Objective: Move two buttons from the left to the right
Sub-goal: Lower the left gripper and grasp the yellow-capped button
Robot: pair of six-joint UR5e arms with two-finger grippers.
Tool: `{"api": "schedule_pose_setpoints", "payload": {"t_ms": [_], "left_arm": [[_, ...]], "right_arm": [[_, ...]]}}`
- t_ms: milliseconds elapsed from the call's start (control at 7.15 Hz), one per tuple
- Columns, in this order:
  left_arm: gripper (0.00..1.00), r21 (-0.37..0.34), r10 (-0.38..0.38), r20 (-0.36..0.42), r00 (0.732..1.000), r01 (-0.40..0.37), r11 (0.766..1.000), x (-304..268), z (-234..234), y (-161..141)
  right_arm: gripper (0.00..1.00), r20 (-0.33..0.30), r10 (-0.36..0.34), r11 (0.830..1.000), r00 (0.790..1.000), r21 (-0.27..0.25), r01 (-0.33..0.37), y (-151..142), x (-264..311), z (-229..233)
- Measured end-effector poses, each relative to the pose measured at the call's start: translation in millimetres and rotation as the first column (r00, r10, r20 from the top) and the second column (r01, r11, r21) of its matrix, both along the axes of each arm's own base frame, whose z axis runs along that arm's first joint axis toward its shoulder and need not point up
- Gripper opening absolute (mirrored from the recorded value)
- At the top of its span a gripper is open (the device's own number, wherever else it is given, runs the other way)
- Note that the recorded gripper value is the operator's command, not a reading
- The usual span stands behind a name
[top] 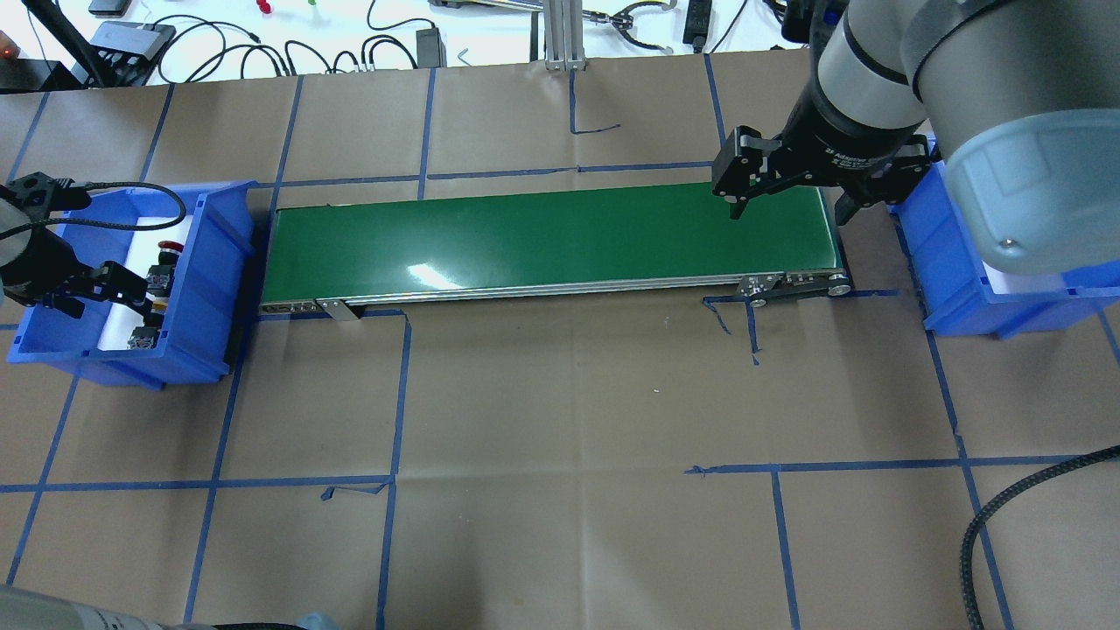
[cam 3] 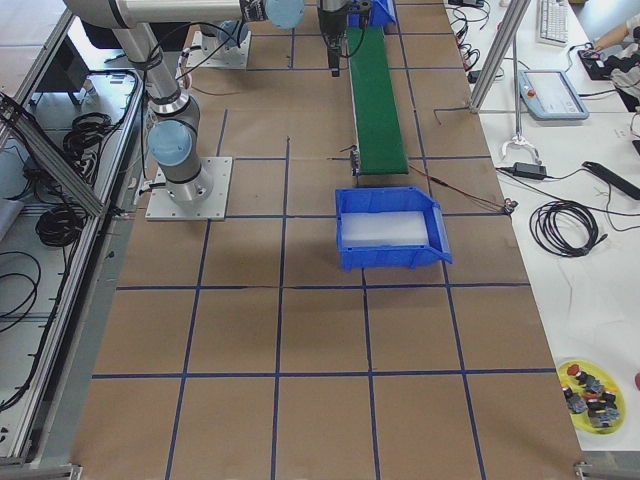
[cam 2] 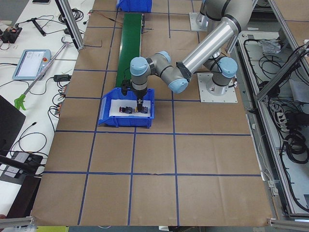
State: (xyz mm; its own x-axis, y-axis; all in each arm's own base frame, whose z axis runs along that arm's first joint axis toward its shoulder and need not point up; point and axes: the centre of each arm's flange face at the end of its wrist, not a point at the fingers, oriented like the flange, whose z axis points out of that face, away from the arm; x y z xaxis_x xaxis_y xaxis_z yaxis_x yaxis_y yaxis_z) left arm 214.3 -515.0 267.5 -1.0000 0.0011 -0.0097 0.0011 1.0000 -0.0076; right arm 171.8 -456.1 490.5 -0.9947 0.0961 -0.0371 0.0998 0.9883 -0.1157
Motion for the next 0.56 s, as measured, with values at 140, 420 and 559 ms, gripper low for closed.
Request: {"api": "schedule_pose_setpoints", "payload": {"t_ms": [140, 420, 559], "left_arm": [[0.99, 0.014, -0.004, -0.008, 1.000, 0.004, 1.000, 0.2, -10.5, 1.4], [0.99, 0.036, -0.005, -0.020, 1.000, 0.006, 0.999, -0.4, -29.6, 4.7], [0.99, 0.038, -0.004, -0.021, 1.000, 0.005, 0.999, -0.3, -39.2, 5.9]], "right_arm": [[1.00, 0.001, 0.000, 1.000, 1.000, 0.003, 0.000, -0.4, 0.0, -1.1], [1.00, 0.004, -0.002, 1.000, 1.000, 0.004, 0.002, -0.6, 0.5, -1.7], [1.00, 0.005, -0.004, 1.000, 1.000, 0.003, 0.004, -0.5, 0.6, -1.5]]}}
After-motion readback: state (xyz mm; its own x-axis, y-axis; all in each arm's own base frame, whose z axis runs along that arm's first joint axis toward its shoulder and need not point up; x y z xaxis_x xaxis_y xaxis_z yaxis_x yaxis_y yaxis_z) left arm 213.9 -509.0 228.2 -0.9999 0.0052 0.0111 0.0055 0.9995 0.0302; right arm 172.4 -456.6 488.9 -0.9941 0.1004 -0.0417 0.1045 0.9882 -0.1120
